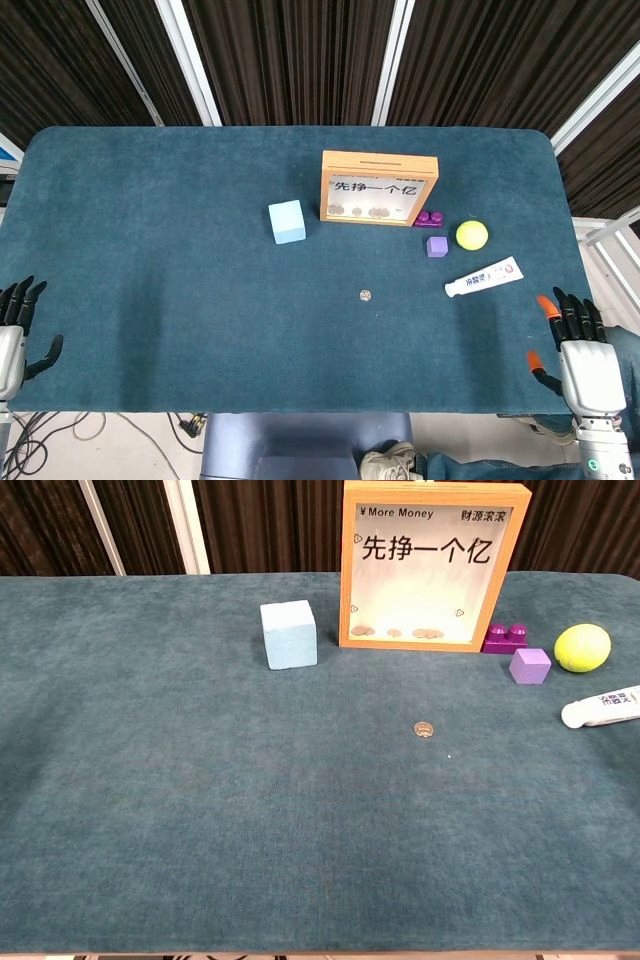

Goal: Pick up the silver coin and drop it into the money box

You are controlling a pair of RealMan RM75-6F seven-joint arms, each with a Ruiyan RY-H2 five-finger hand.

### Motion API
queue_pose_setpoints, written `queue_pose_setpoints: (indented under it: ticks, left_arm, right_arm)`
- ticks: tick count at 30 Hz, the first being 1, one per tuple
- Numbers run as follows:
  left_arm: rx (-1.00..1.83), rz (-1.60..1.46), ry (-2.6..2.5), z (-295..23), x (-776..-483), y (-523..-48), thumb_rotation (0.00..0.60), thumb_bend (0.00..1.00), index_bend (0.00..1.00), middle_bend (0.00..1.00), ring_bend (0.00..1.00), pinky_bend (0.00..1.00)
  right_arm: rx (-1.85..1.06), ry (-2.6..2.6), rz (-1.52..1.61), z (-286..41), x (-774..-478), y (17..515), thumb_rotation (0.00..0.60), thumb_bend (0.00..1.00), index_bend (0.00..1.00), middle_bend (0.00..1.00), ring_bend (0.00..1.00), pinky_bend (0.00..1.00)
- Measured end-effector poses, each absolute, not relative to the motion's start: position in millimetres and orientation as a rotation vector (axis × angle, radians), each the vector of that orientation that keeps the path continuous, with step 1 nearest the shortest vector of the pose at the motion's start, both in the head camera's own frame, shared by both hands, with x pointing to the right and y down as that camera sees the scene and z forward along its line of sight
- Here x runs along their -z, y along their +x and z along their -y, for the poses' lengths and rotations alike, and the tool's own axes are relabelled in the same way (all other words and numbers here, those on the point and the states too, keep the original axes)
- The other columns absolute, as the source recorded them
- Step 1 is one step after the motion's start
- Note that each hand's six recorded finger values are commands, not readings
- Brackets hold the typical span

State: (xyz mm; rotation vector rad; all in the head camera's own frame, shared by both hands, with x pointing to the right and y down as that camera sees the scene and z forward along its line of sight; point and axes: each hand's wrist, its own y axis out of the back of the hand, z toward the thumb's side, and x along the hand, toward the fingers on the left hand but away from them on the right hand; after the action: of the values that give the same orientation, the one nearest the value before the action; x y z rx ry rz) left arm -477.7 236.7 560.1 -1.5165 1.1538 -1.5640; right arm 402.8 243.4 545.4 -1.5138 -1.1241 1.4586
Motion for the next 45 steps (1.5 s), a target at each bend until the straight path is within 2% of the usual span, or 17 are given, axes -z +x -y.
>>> queue_pose_setpoints:
  ticks: [9,17,26,33,45]
  left_arm:
    - [1.569,-1.160,-1.520,-237.1,-559.6,-478.2,0.600,0.36,0.09,0.00,0.00,0.00]
    - [1.576,-1.164,-1.516,-238.0,-559.1,-479.6,0.600,0.36,0.09,0.00,0.00,0.00]
    - [1.585,-1.164,-1.514,-237.8,-559.8,-480.6,0.600,0.36,0.09,0.00,0.00,0.00]
    - [1.593,-1.158,-1.512,-237.9,-561.0,-480.8,0.600,0.36,0.09,0.00,0.00,0.00]
    - [1.608,-1.155,-1.509,-237.8,-562.4,-481.6,0.600,0.36,0.09,0.00,0.00,0.00]
  right_arm:
    - [-1.414,-1.627,1.009,-220.1,-551.8,369.4,0.600,0.40,0.19,0.02,0.00,0.00]
    - [-1.422,-1.756,0.876,-173.3,-573.9,328.7,0.600,0.40,0.35,0.02,0.00,0.00]
    - [-1.436,-1.824,0.794,-124.8,-605.8,285.2,0.600,0.40,0.41,0.02,0.00,0.00]
    - [-1.424,-1.852,0.804,-119.6,-634.1,263.7,0.600,0.40,0.43,0.02,0.00,0.00]
    - [-1.397,-1.912,0.790,-135.9,-675.5,235.2,0.600,0.40,0.43,0.02,0.00,0.00]
